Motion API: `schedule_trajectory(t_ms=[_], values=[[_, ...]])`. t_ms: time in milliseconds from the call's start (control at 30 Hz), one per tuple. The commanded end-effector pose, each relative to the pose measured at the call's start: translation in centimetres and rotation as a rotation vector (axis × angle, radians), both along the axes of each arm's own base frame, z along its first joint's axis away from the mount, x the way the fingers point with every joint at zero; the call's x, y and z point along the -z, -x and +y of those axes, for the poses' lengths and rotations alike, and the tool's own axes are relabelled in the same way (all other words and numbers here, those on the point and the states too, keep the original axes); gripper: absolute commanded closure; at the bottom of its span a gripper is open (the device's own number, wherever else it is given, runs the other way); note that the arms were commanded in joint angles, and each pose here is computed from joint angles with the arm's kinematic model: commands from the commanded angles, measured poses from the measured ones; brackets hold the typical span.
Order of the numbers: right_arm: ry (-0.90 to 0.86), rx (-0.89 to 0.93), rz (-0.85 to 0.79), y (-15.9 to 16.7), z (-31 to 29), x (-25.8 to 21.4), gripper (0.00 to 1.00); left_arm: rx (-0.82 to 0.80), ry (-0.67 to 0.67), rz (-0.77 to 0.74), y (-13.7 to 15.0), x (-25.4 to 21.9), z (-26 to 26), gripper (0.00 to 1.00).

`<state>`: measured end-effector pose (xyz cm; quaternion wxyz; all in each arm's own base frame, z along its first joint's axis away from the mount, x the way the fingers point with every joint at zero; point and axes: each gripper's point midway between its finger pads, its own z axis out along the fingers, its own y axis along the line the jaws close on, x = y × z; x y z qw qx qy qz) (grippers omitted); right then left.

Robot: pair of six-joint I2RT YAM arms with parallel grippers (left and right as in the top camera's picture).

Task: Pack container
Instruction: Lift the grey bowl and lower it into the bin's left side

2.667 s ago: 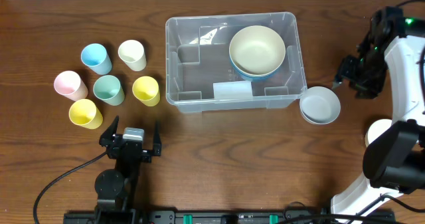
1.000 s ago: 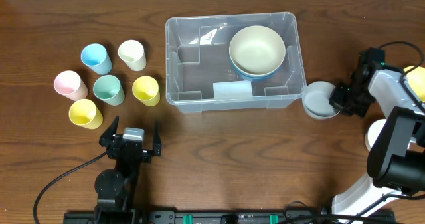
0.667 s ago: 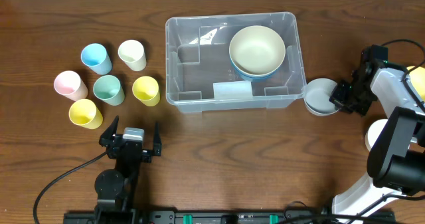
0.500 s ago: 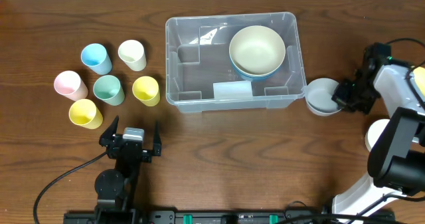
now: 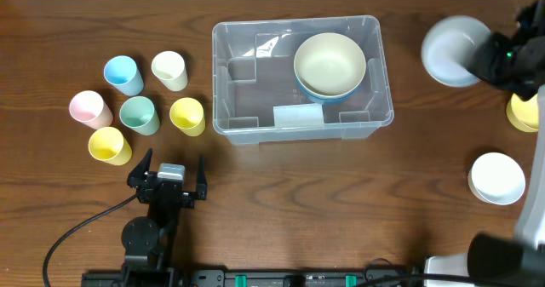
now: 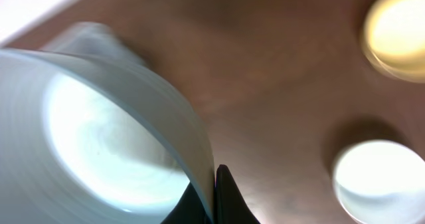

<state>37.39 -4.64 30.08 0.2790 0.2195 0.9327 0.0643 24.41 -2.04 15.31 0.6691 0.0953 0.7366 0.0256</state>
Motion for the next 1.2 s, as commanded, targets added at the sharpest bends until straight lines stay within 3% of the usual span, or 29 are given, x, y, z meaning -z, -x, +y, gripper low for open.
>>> schedule_trajectory(t_ms=[0, 267, 533, 867, 1167], values=[[-0.023, -0.169, -0.096, -0.6, 6.1, -2.4, 0.99, 0.011, -0.004, 0.047, 0.1, 1.5, -0.1, 0.02], [0.001, -0.452, -0.234, -2.5, 20.4, -3.3, 0.99, 0.011, -0.004, 0.047, 0.1, 1.5, -0.1, 0.02], [0.123, -0.577, -0.225, -5.3, 30.9, 3.5, 0.99, 0.011, -0.004, 0.047, 0.1, 1.5, -0.1, 0.02], [0.232, -0.564, -0.118, -9.1, 33.4, 13.9, 0.99, 0.011, -0.004, 0.047, 0.1, 1.5, -0.1, 0.02], [0.233, -0.528, -0.114, -11.5, 32.6, 16.7, 0.99, 0.011, -0.004, 0.047, 0.1, 1.5, -0.1, 0.02]])
